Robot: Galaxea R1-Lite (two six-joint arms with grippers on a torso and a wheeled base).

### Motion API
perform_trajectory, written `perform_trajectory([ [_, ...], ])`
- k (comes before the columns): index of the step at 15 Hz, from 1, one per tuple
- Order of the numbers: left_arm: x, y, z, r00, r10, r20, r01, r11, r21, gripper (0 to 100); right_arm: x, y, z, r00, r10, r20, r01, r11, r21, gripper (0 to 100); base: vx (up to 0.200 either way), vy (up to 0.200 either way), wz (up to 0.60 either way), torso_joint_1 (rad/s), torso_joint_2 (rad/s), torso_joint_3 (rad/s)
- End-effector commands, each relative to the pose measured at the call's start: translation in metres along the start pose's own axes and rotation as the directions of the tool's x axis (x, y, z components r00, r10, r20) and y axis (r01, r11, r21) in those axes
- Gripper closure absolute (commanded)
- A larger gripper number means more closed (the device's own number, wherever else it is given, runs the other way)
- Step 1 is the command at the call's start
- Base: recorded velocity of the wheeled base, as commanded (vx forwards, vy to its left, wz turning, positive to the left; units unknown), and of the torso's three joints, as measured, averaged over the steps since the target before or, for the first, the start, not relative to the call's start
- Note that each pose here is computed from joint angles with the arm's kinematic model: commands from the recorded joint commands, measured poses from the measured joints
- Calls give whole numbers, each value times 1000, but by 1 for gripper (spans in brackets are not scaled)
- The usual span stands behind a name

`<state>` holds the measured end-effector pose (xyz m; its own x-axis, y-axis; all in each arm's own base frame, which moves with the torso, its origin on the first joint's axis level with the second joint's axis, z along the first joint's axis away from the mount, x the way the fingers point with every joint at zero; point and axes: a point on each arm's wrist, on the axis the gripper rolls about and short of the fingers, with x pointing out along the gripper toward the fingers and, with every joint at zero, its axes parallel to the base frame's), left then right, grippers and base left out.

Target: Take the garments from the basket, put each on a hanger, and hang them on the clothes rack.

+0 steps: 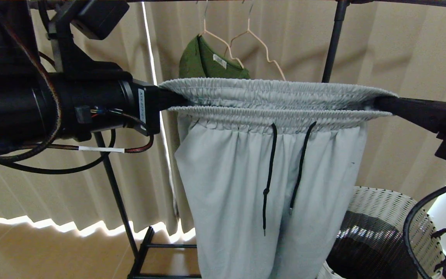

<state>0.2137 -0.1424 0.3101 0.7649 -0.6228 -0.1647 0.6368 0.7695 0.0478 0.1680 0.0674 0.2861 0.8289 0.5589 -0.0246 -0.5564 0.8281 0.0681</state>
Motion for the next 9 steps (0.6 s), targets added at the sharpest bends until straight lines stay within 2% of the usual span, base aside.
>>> perform_trajectory([
  [1,3,-2,-1,1000,-7,-5,7,1000,-1,100,-6,6,-3,1000,27,-1,-27,1000,0,100,0,0,0,0,0,0],
  [4,-5,-2,4,1000,-6,19,5,1000,11,100,-5,8,2,999,35,16,-35,999,-5,100,0,0,0,0,0,0],
  [5,-6,-1,2,1000,0,16,-1,999,33,100,-5,8,4,999,34,22,-34,999,-6,100,0,0,0,0,0,0],
  [9,-8,-3,-4,1000,-7,-4,7,999,33,100,-6,8,1,999,32,13,-32,999,-7,100,0,0,0,0,0,0],
])
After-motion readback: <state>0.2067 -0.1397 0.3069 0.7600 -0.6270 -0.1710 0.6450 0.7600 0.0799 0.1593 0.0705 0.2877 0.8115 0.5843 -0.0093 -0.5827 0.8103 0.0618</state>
